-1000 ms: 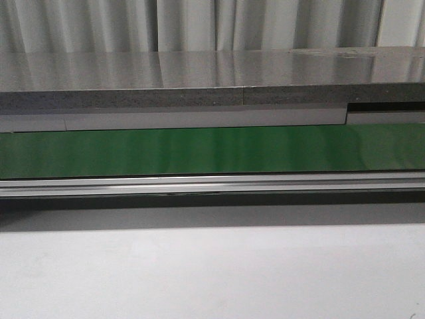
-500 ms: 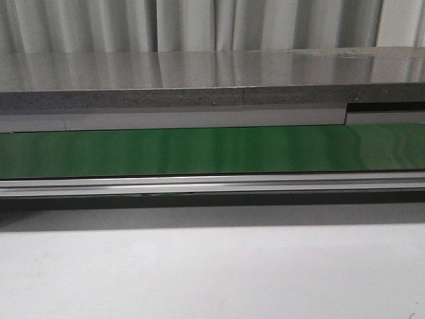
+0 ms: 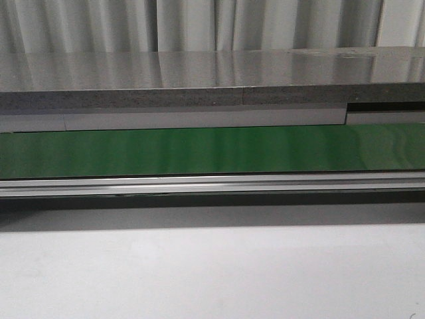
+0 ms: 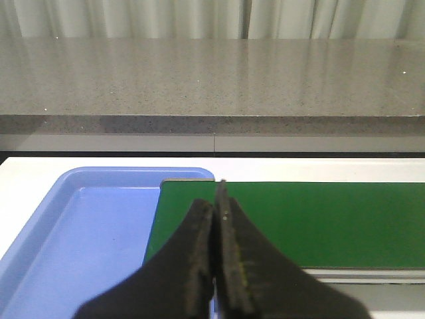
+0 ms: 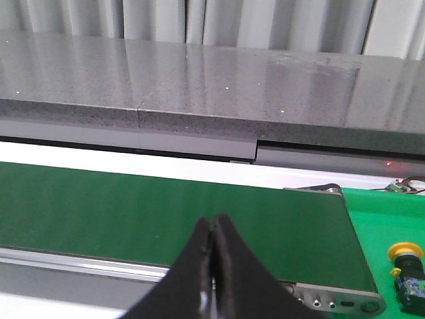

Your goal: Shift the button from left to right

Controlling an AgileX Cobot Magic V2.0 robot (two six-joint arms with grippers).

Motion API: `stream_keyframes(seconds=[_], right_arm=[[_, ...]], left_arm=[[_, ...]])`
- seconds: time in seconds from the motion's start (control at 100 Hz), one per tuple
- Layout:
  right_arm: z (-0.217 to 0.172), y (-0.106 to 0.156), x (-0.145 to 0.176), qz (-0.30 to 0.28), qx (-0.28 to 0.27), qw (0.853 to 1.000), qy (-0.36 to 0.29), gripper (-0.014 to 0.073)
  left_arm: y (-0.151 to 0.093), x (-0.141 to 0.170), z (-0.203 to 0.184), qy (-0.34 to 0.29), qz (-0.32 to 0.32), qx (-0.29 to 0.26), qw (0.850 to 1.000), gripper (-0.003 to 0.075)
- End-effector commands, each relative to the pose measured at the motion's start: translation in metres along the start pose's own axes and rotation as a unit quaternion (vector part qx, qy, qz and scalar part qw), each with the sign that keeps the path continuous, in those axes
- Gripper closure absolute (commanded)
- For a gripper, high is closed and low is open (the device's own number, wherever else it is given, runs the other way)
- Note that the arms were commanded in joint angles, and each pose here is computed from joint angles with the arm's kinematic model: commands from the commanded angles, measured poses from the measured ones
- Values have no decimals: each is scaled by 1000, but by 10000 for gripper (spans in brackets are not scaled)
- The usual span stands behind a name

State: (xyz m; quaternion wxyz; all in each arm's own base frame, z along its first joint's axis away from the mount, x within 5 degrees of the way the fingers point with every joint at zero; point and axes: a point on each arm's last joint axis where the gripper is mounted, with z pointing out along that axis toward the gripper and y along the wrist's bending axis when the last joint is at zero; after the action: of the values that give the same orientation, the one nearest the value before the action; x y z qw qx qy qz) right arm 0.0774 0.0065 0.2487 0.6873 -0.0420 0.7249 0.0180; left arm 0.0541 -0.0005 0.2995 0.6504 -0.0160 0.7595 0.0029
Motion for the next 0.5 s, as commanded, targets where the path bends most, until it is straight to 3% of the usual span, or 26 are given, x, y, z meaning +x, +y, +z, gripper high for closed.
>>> stream_keyframes(seconds=[0.0, 0.24, 0.49], right_arm=[[-4, 0, -5, -5, 1, 997, -78, 662], [-16, 1, 27, -5, 2, 995, -100, 662], [-22, 1, 35, -5, 3, 995, -102, 662]], left_arm=[[0, -15, -2, -47, -8, 3, 999, 740], [0, -15, -2, -47, -8, 3, 999, 740], [0, -15, -2, -47, -8, 3, 999, 740]])
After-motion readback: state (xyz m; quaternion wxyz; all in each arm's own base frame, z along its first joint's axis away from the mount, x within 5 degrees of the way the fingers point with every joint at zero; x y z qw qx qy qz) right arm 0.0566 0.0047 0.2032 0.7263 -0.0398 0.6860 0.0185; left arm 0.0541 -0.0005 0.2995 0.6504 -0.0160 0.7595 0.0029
